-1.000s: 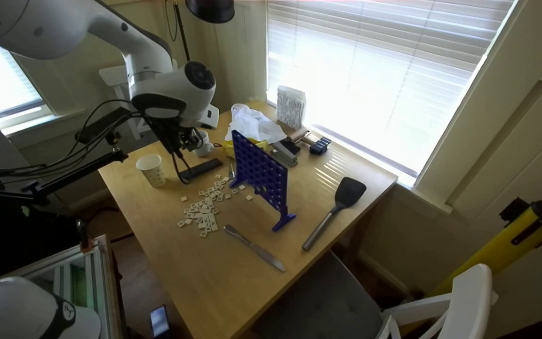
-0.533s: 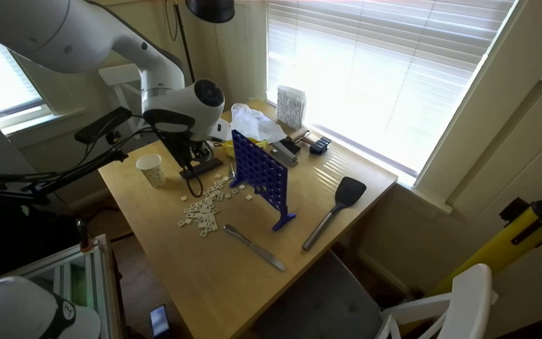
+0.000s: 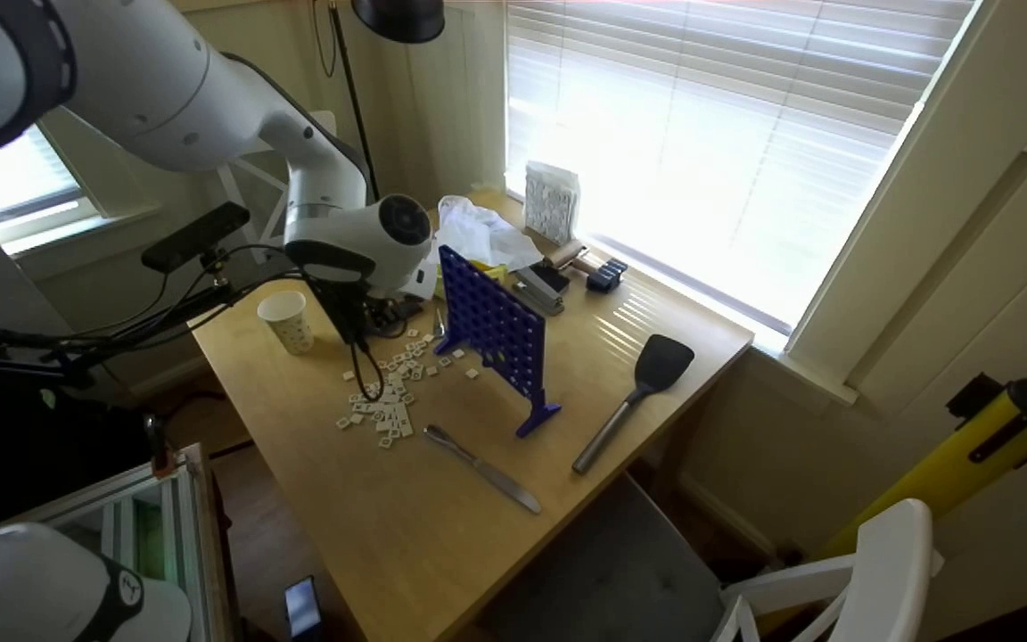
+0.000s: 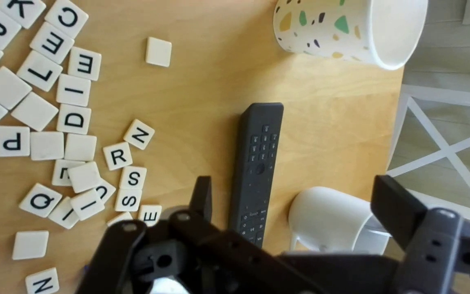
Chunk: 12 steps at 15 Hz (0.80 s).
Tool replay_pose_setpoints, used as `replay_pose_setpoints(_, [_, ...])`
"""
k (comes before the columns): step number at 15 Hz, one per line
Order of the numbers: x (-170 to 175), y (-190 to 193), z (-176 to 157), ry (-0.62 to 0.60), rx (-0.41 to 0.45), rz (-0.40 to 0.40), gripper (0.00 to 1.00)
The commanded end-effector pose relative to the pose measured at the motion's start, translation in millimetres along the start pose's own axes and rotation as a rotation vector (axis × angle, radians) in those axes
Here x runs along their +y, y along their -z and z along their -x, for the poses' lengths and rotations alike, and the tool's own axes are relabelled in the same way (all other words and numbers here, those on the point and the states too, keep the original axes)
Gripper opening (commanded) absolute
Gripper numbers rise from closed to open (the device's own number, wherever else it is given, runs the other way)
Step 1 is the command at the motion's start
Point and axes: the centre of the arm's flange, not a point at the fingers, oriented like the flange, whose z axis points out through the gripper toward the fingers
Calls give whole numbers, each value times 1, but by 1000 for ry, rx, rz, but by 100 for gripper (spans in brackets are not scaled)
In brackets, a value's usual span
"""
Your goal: Move the black remote control to the right.
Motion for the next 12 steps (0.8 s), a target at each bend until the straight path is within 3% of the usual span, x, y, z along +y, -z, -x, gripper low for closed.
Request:
replay_pose_setpoints(1, [-1, -30, -4, 6, 41, -12, 100])
replay_pose_setpoints(3, [-6, -35, -8, 69, 71, 3, 100])
replay_pose_setpoints(4, [-3, -23, 0, 33, 32, 17, 100])
replay_pose_setpoints(9, [-9, -27, -6, 64, 47, 17, 100])
replay_pose_setpoints(12, [-4, -52, -11, 108, 6, 69, 100])
